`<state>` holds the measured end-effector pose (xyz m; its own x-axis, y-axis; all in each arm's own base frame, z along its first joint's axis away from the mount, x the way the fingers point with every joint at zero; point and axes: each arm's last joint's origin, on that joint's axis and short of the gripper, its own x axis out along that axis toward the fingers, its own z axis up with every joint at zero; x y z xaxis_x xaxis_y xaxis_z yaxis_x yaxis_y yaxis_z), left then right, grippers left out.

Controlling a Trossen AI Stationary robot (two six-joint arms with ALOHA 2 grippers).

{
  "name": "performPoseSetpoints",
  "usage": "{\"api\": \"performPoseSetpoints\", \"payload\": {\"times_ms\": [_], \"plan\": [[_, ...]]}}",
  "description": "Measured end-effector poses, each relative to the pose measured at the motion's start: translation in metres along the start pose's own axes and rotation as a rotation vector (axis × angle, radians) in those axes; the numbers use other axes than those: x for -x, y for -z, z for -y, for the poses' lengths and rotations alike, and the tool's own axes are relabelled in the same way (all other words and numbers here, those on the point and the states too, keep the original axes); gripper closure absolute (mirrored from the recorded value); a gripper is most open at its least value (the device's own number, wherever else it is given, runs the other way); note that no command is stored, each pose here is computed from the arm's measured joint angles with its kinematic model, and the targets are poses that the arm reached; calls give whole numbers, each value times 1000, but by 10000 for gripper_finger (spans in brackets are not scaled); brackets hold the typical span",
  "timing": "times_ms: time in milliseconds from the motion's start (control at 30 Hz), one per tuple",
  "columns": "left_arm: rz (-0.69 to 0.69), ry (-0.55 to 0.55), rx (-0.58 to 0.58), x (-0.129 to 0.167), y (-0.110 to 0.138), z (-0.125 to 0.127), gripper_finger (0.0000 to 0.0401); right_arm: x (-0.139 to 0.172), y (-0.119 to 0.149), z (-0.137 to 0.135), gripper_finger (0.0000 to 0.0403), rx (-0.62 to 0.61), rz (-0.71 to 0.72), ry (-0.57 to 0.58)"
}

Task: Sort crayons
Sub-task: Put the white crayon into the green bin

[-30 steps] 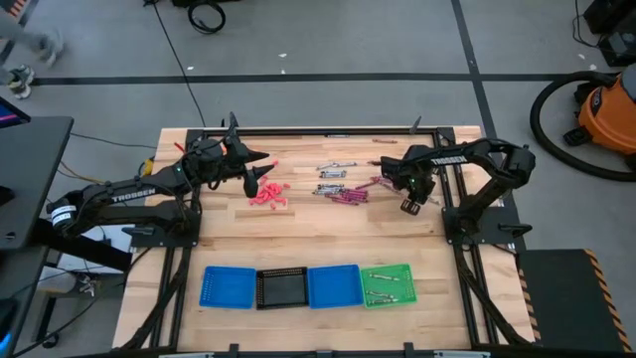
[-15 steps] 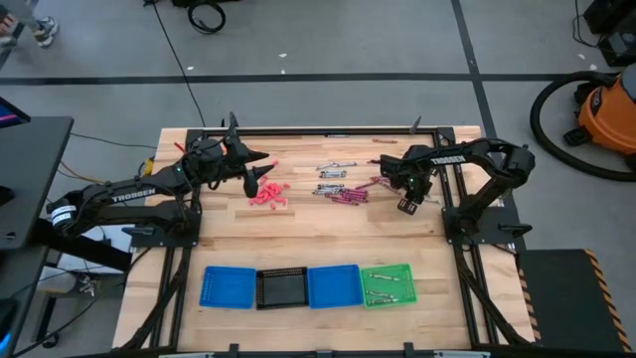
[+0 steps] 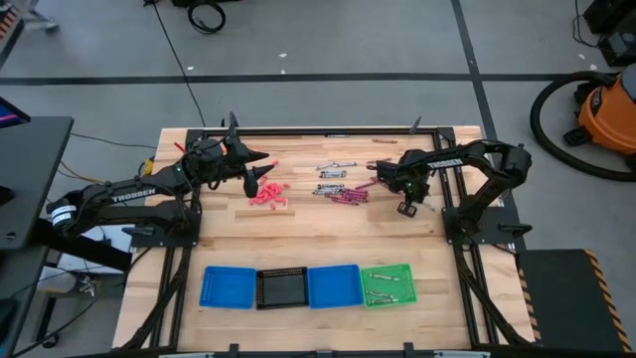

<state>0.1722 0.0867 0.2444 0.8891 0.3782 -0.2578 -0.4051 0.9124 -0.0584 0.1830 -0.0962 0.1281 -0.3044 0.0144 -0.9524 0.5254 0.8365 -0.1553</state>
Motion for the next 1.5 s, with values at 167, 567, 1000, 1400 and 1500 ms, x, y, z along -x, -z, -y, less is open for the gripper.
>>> {"api": "performPoseSetpoints", "payload": {"times_ms": [167, 567, 1000, 1400, 1500], "plan": [[-1, 0, 0, 0, 0, 0, 196, 2, -1, -1, 395, 17, -1, -29], [0, 0, 0, 0, 0, 0, 196, 38, -8, -11, 396, 47, -6, -37], [0, 0, -1, 0, 0, 0, 196, 83, -7, -62, 395, 96, 84, -101], [-1, 0, 0, 0, 0, 0, 196, 141, 29, -139, 395, 104, 204, -193], [-4, 0, 0, 0, 0, 0, 196, 145, 44, -157, 395, 94, 201, -222]]}}
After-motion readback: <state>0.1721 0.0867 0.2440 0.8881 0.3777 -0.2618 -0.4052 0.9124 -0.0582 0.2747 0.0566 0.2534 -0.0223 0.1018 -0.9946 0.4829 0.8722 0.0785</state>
